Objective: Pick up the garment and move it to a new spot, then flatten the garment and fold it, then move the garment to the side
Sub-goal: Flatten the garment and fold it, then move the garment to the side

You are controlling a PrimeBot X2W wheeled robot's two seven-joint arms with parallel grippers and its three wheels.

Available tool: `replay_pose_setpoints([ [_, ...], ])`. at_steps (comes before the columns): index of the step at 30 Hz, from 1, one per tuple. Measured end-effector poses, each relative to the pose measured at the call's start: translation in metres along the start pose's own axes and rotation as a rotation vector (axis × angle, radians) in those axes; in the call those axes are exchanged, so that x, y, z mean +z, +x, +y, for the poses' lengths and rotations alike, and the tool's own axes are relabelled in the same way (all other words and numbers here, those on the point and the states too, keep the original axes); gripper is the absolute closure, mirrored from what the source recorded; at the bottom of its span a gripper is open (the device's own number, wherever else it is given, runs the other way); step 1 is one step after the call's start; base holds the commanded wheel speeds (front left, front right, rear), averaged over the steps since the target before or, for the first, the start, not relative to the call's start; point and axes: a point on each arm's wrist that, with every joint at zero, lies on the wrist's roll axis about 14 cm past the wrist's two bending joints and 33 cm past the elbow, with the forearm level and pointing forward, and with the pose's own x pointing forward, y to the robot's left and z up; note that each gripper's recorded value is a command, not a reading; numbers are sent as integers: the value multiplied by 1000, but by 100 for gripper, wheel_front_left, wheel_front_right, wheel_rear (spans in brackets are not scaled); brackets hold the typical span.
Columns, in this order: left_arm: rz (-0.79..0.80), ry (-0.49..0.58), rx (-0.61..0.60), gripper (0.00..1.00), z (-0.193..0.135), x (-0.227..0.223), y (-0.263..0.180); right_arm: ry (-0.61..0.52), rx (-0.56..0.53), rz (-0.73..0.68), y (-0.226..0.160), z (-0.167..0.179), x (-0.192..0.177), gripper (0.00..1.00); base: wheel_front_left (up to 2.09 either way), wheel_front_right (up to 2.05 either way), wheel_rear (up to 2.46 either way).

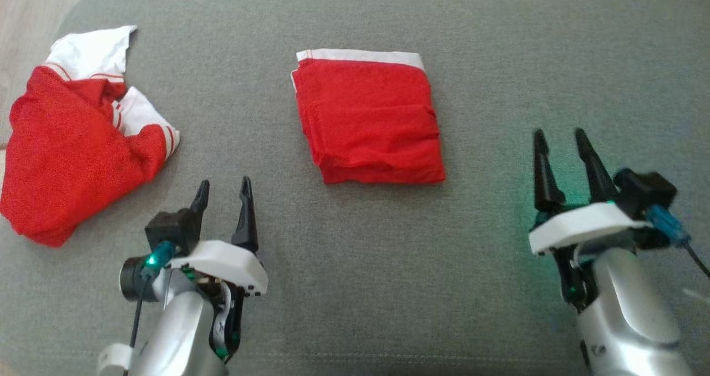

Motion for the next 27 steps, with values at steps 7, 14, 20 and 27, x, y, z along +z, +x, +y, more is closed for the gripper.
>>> replay_pose_setpoints([
  [7,7,19,-7,0,-2,-4,-10,8,-69,20,-27,-19,-10,0,0,0,0],
  [14,17,27,21,0,7,-10,-29,11,-82,8,-40,-20,-7,0,0,0,0],
  [20,23,27,31,0,12,-14,-45,-34,-74,-19,-47,-18,5,0,0,0,0],
  [27,12,33,35,0,13,-13,-58,-54,-80,2,-64,-18,-2,0,0,0,0],
])
